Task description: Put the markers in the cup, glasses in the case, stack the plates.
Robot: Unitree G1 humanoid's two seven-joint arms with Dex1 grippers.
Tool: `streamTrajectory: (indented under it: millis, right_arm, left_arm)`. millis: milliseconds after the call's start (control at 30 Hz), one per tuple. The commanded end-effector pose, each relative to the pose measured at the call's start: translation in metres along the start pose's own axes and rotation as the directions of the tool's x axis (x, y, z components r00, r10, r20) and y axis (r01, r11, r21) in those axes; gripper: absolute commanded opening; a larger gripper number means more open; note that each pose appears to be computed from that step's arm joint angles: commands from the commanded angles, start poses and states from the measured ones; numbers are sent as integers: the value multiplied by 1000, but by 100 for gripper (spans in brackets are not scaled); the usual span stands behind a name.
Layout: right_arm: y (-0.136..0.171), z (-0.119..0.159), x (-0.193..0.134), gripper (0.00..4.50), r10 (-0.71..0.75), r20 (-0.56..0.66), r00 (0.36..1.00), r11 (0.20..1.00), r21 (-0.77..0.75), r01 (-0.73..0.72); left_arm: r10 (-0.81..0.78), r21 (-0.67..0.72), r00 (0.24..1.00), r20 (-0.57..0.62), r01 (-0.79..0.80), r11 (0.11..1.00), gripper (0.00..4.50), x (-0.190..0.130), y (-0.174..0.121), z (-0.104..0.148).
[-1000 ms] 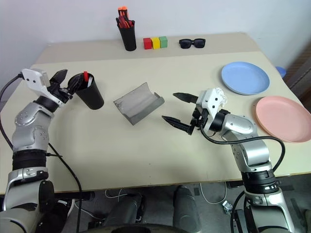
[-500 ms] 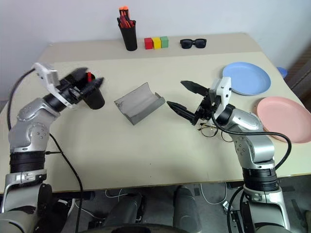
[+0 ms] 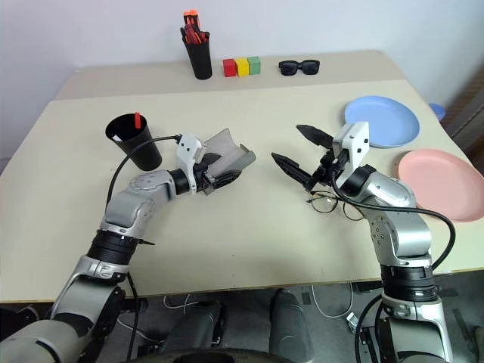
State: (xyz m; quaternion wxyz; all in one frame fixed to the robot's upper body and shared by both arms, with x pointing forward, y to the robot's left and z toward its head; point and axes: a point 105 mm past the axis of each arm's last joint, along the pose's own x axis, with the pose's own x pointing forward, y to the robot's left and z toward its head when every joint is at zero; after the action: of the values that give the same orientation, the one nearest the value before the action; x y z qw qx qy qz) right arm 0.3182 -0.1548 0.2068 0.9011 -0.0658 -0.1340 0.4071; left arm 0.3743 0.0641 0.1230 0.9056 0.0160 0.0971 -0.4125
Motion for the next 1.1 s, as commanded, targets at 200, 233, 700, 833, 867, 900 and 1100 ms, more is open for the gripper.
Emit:
streamTrajectory:
  millis: [200, 233, 700, 833, 867, 900, 1100]
  right_arm:
    - [0, 16, 1, 439, -19, 45, 999, 996, -81, 23]
    - [-1, 16, 1, 439, -22, 46, 999, 996, -83, 26]
    - [-3, 14, 7, 439, -21, 43, 999, 994, -105, 26]
    - [-3, 14, 9, 439, -16, 45, 999, 994, -109, 20]
    - [-3, 14, 10, 439, -14, 46, 999, 994, -109, 19]
    - [-4, 15, 11, 439, -12, 47, 999, 994, -110, 17]
    - [-3, 15, 9, 439, -7, 38, 999, 993, -119, 12]
  left_arm:
    - [-75, -88, 993, -89, 67, 994, 154, 4, -14, -6]
    - [-76, -89, 993, -92, 68, 994, 98, 4, -14, -7]
    - [-339, 110, 919, -203, 365, 924, 2, -55, -6, 10]
    - [-477, 179, 841, -257, 526, 831, 2, -86, 1, 14]
    - [-509, 202, 822, -256, 561, 803, 2, -91, 2, 16]
    - [-539, 209, 802, -258, 591, 779, 2, -94, 2, 17]
    - [-536, 219, 791, -295, 602, 768, 2, -93, 14, 10]
